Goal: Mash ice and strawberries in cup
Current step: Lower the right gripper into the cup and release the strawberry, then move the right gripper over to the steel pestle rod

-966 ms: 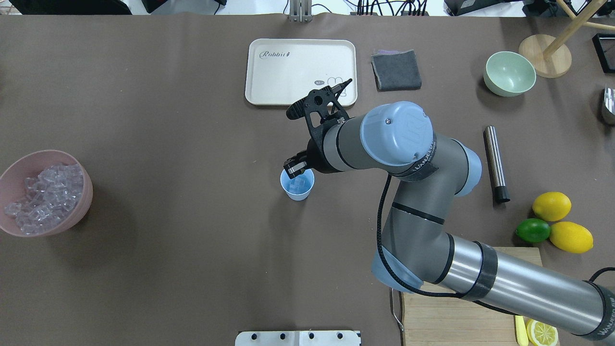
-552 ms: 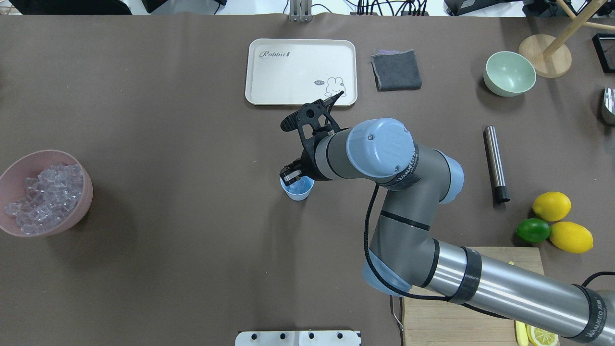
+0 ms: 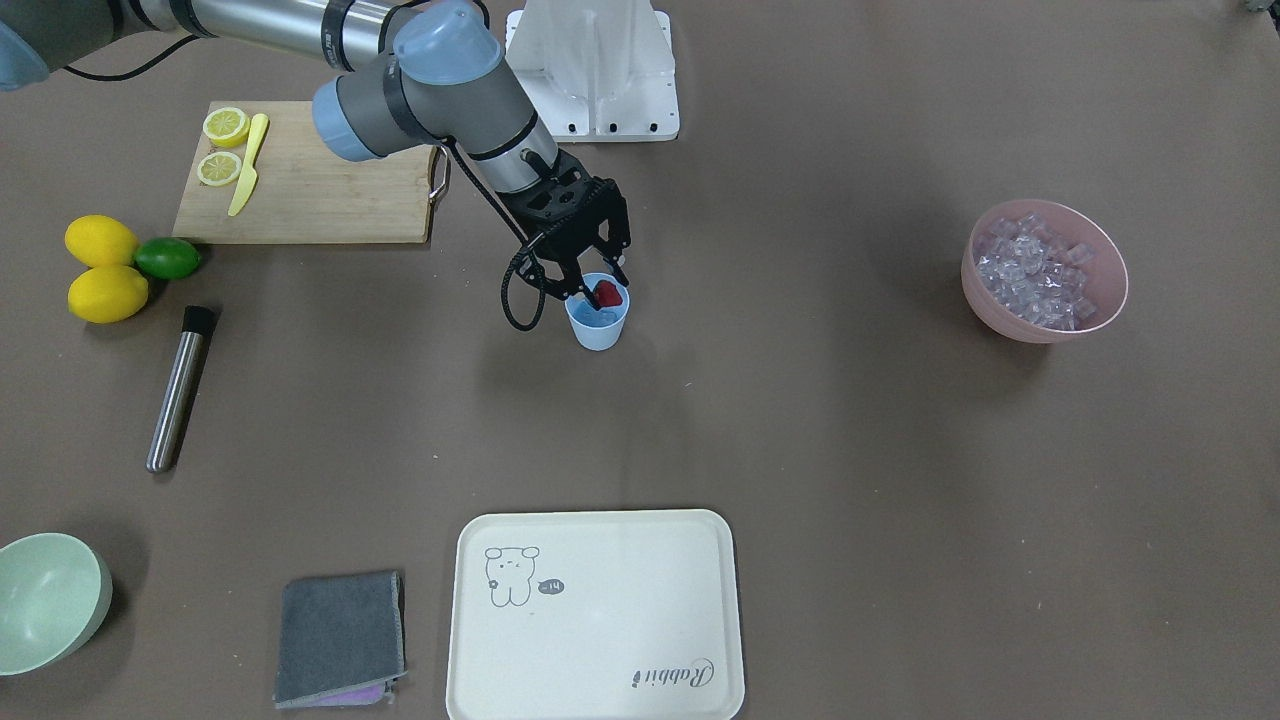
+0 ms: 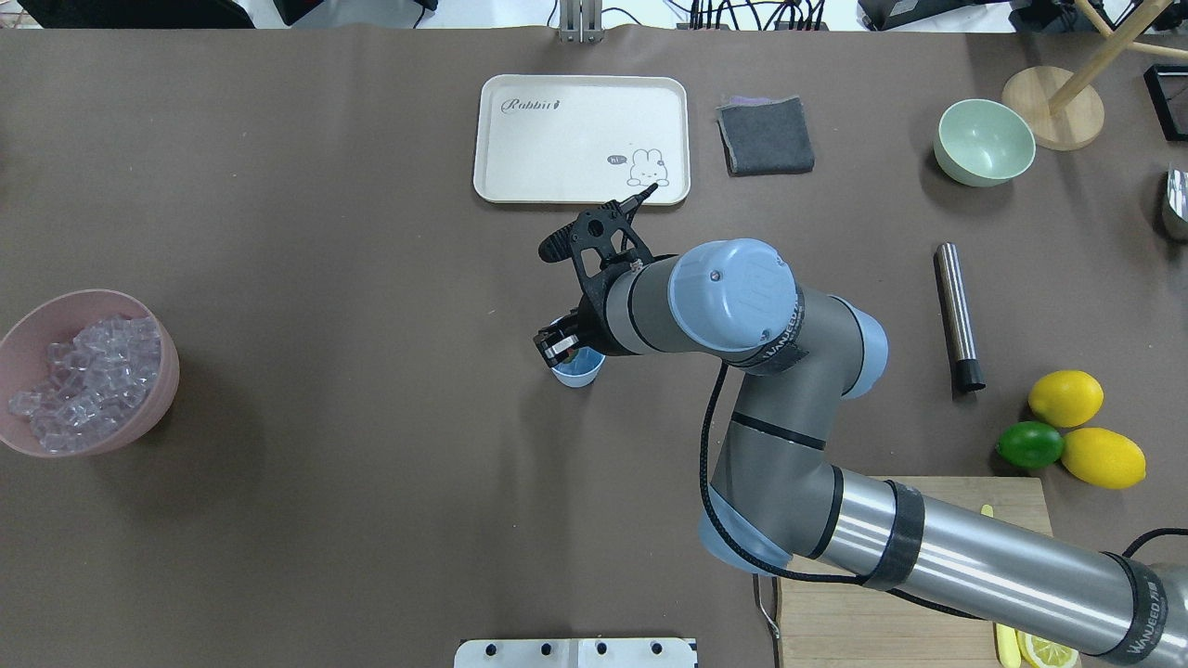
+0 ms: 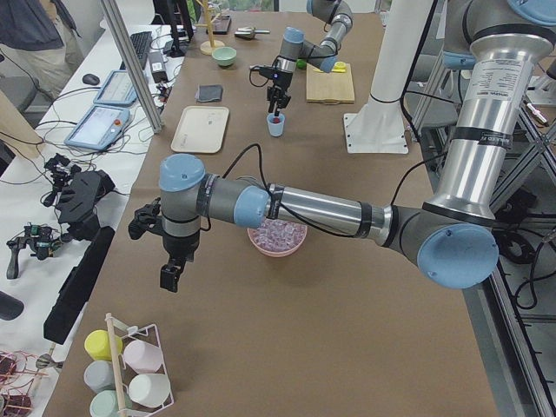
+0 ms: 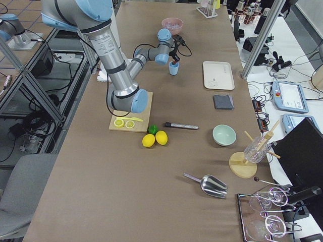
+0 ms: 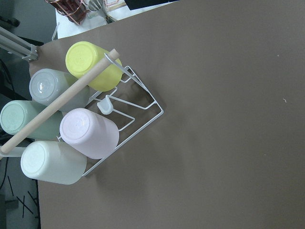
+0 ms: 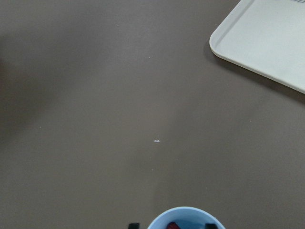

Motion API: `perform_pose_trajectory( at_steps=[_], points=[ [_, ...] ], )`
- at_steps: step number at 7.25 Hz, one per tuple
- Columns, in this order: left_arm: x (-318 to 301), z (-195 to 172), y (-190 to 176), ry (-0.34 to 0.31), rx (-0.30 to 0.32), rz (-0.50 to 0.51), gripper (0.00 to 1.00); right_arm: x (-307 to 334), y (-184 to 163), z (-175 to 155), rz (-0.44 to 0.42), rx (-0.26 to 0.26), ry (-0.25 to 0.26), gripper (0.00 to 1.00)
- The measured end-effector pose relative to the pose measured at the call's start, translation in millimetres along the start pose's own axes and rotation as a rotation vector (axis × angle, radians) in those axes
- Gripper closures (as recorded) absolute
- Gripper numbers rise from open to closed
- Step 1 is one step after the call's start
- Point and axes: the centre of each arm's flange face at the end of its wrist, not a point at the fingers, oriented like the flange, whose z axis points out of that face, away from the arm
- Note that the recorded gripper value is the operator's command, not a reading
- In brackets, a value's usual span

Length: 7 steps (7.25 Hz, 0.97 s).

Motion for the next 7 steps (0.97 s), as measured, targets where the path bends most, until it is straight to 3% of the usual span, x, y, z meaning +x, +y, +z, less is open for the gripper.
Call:
perform_pose_trajectory(
  at_steps=[4, 7],
  points=[
    [-5.1, 0.2, 4.6, -0.004, 0.018, 0.002, 0.03, 29.6, -10.6, -12.1, 0.014, -0.003, 0.013, 0.01],
    [-0.8, -7.8, -0.3, 0.002, 0.035, 0.014, 0.03, 147.2, -36.0, -65.2, 0.114, -0.069, 0.003, 0.01]
  ],
)
